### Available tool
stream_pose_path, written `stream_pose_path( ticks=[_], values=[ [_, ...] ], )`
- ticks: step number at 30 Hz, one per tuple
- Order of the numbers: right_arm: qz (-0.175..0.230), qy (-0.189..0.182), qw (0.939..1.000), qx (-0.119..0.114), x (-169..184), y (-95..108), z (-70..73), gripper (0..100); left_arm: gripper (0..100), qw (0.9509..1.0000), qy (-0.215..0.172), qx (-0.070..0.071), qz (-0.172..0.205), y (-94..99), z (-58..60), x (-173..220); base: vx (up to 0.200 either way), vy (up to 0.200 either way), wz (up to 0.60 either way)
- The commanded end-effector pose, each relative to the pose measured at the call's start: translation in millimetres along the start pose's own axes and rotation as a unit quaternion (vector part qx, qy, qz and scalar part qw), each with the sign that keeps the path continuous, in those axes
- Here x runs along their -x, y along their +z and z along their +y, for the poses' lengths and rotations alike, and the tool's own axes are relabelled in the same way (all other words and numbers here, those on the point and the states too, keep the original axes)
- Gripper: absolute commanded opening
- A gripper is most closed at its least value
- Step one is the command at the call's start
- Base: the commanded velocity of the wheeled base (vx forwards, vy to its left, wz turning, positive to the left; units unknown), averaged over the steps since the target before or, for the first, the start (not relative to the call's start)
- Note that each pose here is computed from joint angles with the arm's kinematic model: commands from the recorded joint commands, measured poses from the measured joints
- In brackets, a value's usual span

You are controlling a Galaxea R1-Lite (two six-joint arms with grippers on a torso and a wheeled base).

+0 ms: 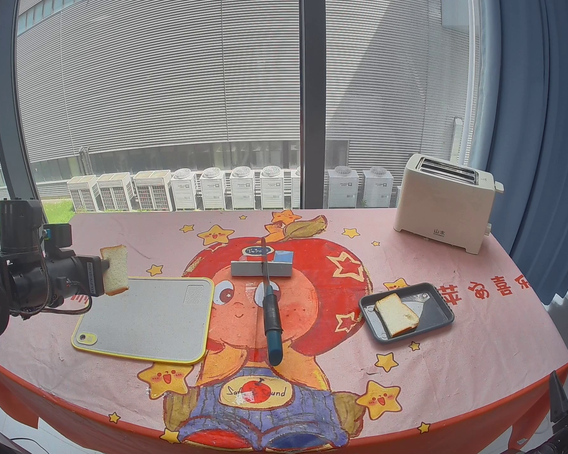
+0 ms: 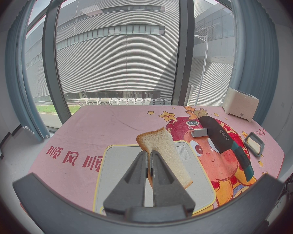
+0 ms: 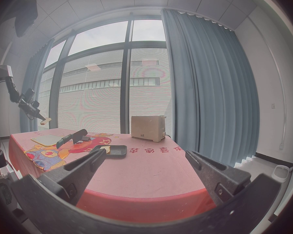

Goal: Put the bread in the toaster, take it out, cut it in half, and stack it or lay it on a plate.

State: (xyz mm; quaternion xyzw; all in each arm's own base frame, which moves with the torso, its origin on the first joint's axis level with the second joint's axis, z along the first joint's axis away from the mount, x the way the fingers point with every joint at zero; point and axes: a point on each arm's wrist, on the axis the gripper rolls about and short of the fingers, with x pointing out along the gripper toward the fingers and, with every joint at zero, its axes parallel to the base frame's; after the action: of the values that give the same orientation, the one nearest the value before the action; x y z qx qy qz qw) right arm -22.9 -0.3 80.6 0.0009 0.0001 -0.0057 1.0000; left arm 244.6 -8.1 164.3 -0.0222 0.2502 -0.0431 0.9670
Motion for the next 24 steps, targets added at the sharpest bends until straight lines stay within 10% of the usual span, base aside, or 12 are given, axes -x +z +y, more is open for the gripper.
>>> stream_pose_path(
  ticks=[1, 24],
  values=[
    [0.001, 0.0, 1.0, 0.0, -0.1, -5.2, 0.0, 100, 0, 1.0, -0.001, -0.002, 0.002, -1.4, -0.3, 0.3, 0.0, 0.0, 0.0],
    [0.001, 0.0, 1.0, 0.0, -0.1, -5.2, 0.0, 100, 0, 0.9999, 0.002, 0.002, -0.012, 2.1, -0.1, 6.8, 0.0, -0.009, 0.0]
  ],
)
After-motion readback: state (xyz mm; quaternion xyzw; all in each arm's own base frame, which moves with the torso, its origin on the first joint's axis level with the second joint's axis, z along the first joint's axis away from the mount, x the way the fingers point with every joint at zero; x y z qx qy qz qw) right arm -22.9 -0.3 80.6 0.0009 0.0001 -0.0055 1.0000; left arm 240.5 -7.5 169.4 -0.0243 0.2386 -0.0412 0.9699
